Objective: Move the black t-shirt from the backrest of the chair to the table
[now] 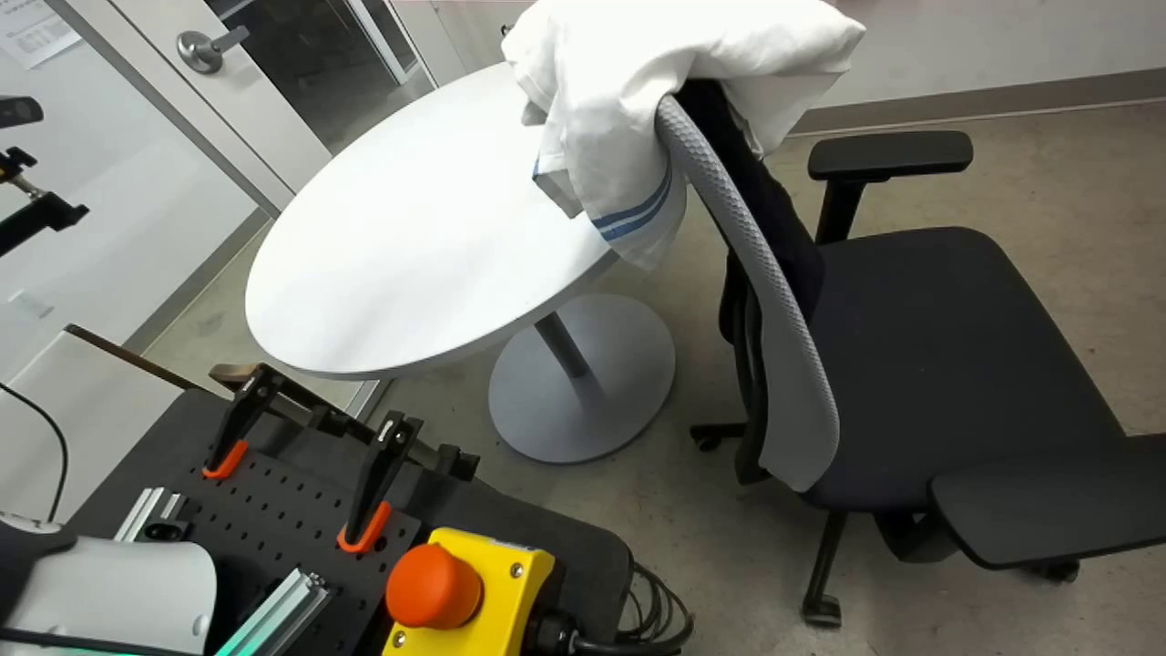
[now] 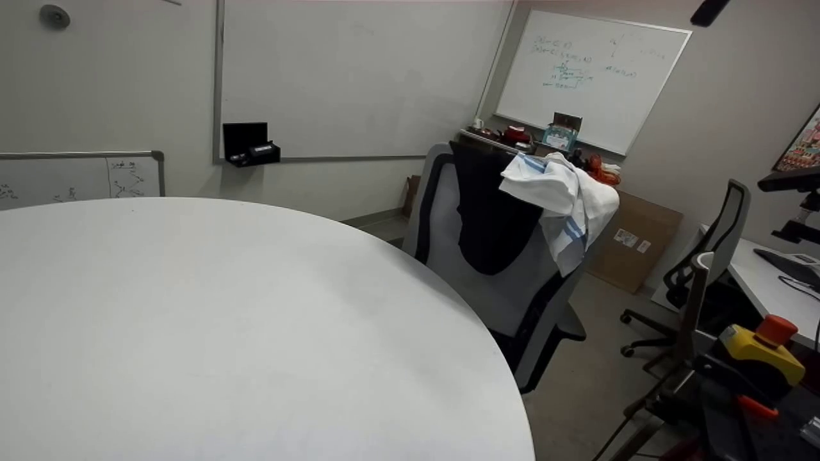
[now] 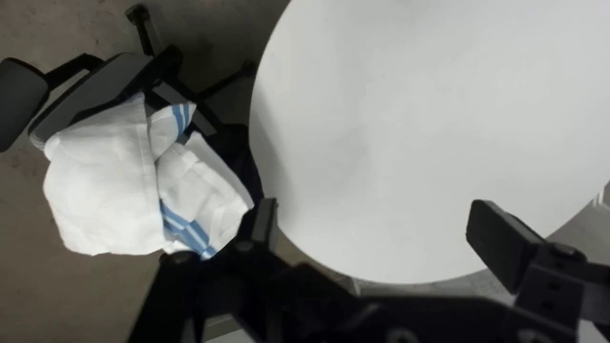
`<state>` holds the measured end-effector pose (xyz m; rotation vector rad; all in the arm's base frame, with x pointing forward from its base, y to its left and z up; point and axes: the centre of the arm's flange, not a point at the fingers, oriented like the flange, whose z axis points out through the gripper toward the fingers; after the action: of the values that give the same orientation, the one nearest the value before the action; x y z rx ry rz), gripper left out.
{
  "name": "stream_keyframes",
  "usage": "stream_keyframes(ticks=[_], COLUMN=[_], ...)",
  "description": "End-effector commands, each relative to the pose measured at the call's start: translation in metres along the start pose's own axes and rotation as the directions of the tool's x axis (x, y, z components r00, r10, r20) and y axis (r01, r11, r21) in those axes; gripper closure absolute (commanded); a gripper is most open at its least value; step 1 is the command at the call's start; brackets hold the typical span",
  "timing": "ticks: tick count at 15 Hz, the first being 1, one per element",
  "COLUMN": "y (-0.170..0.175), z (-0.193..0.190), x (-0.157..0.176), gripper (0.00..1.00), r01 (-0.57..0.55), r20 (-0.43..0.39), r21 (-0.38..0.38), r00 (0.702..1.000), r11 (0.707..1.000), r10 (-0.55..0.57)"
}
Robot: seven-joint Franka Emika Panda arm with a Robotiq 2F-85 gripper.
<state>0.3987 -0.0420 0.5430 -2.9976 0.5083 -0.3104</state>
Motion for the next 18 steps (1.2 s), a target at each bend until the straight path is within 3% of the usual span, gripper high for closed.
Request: stream_keyframes(ticks=[1, 6, 10, 15, 18], y=[0.032, 0.092, 0.131, 0.153, 0.154], z=[0.003, 0.025, 0.058, 0.110, 0.140], x=[0.057, 0.110, 0.136, 0.144, 0.147], gripper=[0.00, 0.00, 0.00, 0.00, 0.00], r01=[-0.188, -0.444, -0.608, -0.750, -0.790], r20=[-0.079, -0.166, -0.223, -0.300, -0.318], r21=[0.003, -0.013, -0.096, -0.203, -0.202], r00=[0.979, 0.884, 0.785, 0.660, 0.613], r11=[0.982, 0.896, 0.788, 0.630, 0.579], r10=[0.187, 0.436, 0.578, 0.689, 0.724])
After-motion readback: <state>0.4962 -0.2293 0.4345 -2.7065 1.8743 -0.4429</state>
